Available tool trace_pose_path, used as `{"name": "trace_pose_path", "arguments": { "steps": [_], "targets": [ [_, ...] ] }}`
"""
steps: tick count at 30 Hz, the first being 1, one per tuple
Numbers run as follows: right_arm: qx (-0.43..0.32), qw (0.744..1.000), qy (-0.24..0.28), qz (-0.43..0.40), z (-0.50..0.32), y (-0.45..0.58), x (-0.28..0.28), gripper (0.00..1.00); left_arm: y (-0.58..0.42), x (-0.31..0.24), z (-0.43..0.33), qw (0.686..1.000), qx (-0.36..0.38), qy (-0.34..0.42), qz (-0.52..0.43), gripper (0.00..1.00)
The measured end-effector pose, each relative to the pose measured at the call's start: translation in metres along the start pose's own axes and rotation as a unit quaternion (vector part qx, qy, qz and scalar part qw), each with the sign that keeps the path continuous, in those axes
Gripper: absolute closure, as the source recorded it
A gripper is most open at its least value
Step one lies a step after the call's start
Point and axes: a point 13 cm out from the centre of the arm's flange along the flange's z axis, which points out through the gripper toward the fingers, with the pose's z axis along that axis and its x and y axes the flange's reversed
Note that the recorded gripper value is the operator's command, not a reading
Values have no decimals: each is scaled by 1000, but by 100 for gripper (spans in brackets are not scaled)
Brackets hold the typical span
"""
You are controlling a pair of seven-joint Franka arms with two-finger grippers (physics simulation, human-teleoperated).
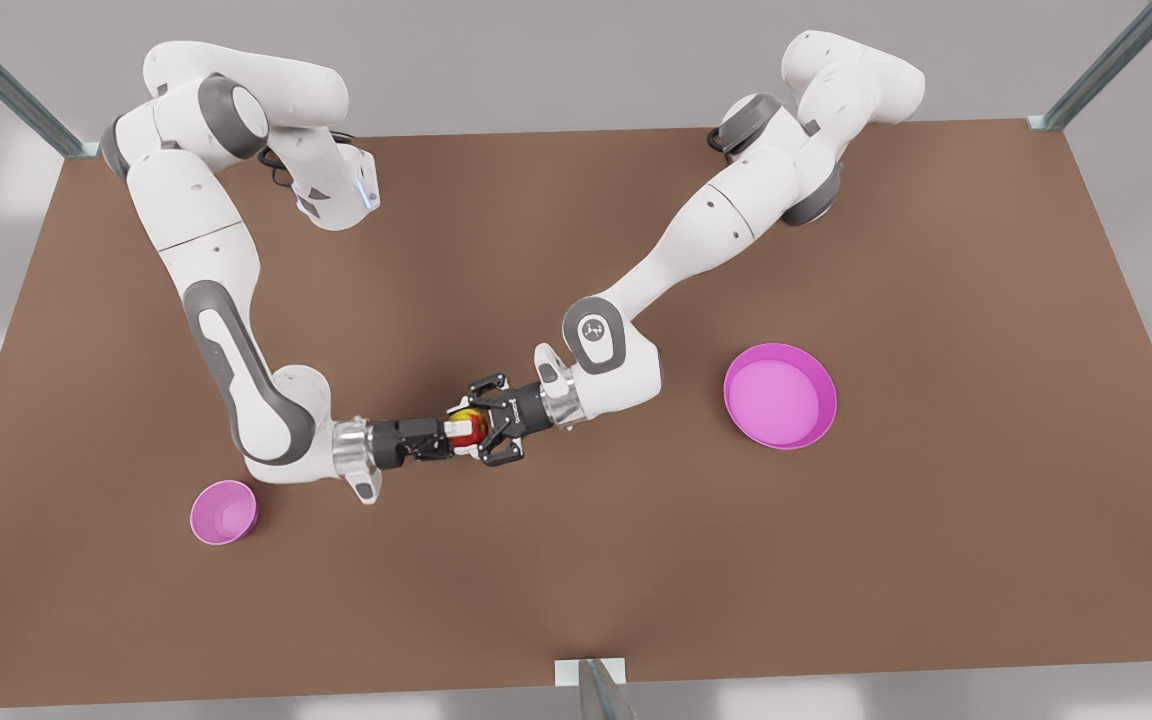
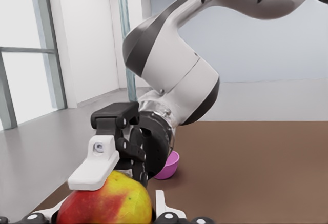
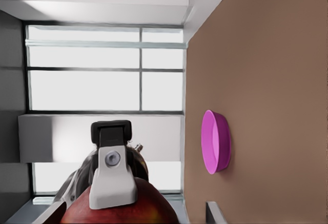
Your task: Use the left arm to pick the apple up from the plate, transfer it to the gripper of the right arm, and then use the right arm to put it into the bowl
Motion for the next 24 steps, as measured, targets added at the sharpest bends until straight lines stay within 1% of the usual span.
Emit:
{"name": "trace_pose_path", "arguments": {
  "steps": [6, 8, 10, 11, 12, 15, 16, 19, 21, 24],
  "targets": [
    [-20, 1000, 0, -11, 0, 17, 6, 1, 2, 1, -1, 1000, -2, 1, 6, 54],
    [-21, 1000, 1, -13, 1, 16, 8, 8, 2, 1, -1, 1000, -2, 2, 8, 54],
    [-21, 1000, 1, -15, 2, 16, 9, 22, 2, 2, -1, 1000, -2, 2, 9, 54],
    [-21, 1000, 1, -16, 2, 16, 9, 26, 2, 2, -1, 1000, -2, 2, 10, 54],
    [-21, 1000, 1, -18, 2, 16, 9, 28, 2, 2, -1, 1000, -2, 2, 10, 54],
    [-21, 1000, 1, -22, 3, 16, 9, 29, 2, 2, -1, 1000, -1, 2, 12, 54],
    [-21, 1000, 0, -23, 3, 16, 8, 29, 1, 2, -1, 1000, -1, 2, 13, 47],
    [-20, 999, 0, -28, 3, 17, 8, 33, -2, 1, 1, 1000, 2, 3, 15, 40],
    [-20, 999, -1, -30, 2, 17, 7, 33, -3, 1, 2, 1000, 2, 4, 15, 40],
    [-20, 999, -2, -33, 2, 18, 6, 33, -3, 2, 2, 1000, 1, 5, 15, 34]
  ]
}}
